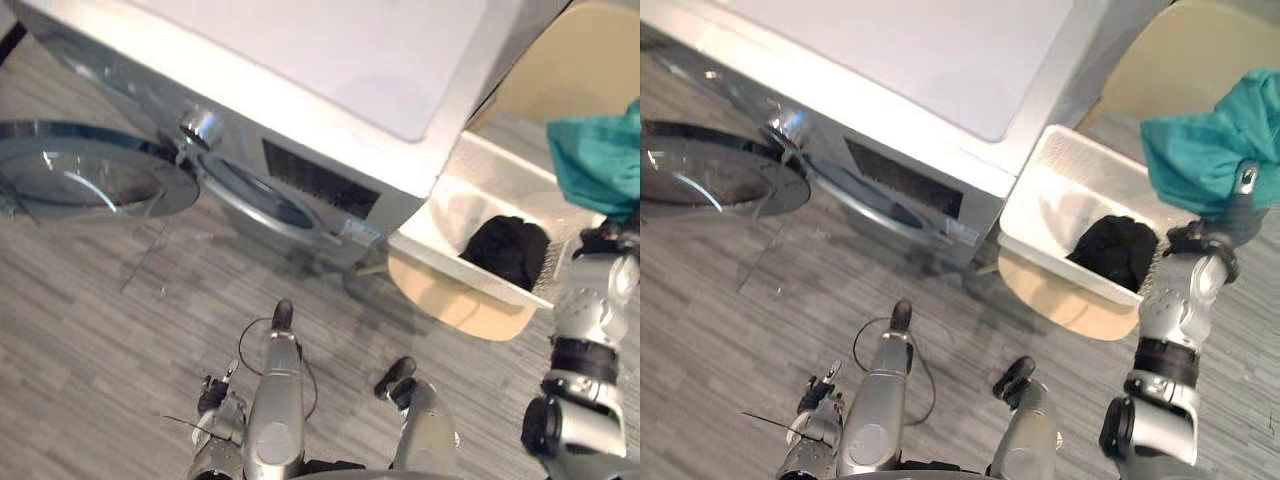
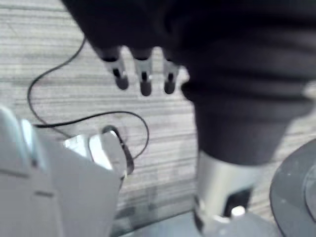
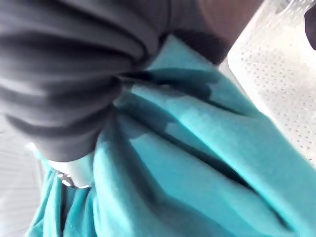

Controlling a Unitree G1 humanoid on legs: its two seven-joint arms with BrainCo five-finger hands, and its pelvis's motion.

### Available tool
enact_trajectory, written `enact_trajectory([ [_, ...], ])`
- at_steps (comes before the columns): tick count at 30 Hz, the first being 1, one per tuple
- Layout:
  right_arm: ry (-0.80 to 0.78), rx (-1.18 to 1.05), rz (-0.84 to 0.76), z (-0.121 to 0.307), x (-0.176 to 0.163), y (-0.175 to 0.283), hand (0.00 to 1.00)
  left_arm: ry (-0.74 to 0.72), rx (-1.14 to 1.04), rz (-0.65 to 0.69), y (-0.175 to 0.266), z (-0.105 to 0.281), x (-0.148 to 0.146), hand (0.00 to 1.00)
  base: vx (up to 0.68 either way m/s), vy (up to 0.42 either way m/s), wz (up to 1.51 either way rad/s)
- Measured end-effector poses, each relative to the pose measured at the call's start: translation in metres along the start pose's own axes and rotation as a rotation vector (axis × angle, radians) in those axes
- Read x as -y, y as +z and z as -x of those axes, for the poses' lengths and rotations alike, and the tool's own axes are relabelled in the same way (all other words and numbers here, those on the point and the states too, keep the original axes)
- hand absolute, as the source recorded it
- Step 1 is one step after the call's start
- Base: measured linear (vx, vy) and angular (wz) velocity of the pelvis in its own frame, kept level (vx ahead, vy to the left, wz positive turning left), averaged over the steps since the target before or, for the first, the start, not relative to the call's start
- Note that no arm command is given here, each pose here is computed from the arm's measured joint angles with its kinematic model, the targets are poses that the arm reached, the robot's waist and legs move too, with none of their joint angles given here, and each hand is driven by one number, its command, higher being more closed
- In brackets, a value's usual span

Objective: Pick up the laundry basket with both hands and put the clothes into the washing machine.

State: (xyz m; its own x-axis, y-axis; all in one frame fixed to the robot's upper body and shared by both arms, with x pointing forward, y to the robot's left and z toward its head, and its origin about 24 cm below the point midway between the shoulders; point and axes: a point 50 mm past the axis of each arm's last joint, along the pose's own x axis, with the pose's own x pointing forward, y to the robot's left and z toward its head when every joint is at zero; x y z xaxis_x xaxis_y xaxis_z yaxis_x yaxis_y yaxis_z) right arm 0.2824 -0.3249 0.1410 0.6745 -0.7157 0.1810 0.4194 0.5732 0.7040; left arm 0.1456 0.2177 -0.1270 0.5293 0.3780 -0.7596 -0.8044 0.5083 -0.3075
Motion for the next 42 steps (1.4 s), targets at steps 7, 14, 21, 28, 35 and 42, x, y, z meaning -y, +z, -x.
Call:
enact_trajectory([
  [7,0.044,-0.186,0.116,0.035,0.026,-0.043,1.00,0.098,-0.114,-0.129,-0.026,0.011,-0.050,0.00,0.12,-0.007,-0.30],
  [14,0.197,-0.395,0.232,0.060,0.016,-0.085,1.00,0.126,-0.175,-0.178,-0.040,0.022,-0.074,0.00,0.07,-0.023,-0.41],
  [21,0.301,-0.513,0.211,0.076,-0.005,-0.110,1.00,0.197,-0.264,-0.162,-0.066,0.037,-0.092,0.00,-0.03,-0.035,0.21],
  [28,0.240,-0.476,0.171,0.071,0.005,-0.102,1.00,0.125,-0.155,-0.108,-0.051,0.036,-0.071,0.00,-0.05,0.056,0.72],
  [35,0.071,-0.285,0.085,0.070,0.044,-0.055,1.00,-0.030,-0.041,-0.093,-0.011,0.013,-0.020,0.00,-0.07,0.391,0.63],
  [42,0.015,-0.339,0.110,0.085,0.056,-0.061,1.00,-0.178,0.254,-0.160,0.062,0.015,0.015,0.00,0.01,0.496,-0.12],
])
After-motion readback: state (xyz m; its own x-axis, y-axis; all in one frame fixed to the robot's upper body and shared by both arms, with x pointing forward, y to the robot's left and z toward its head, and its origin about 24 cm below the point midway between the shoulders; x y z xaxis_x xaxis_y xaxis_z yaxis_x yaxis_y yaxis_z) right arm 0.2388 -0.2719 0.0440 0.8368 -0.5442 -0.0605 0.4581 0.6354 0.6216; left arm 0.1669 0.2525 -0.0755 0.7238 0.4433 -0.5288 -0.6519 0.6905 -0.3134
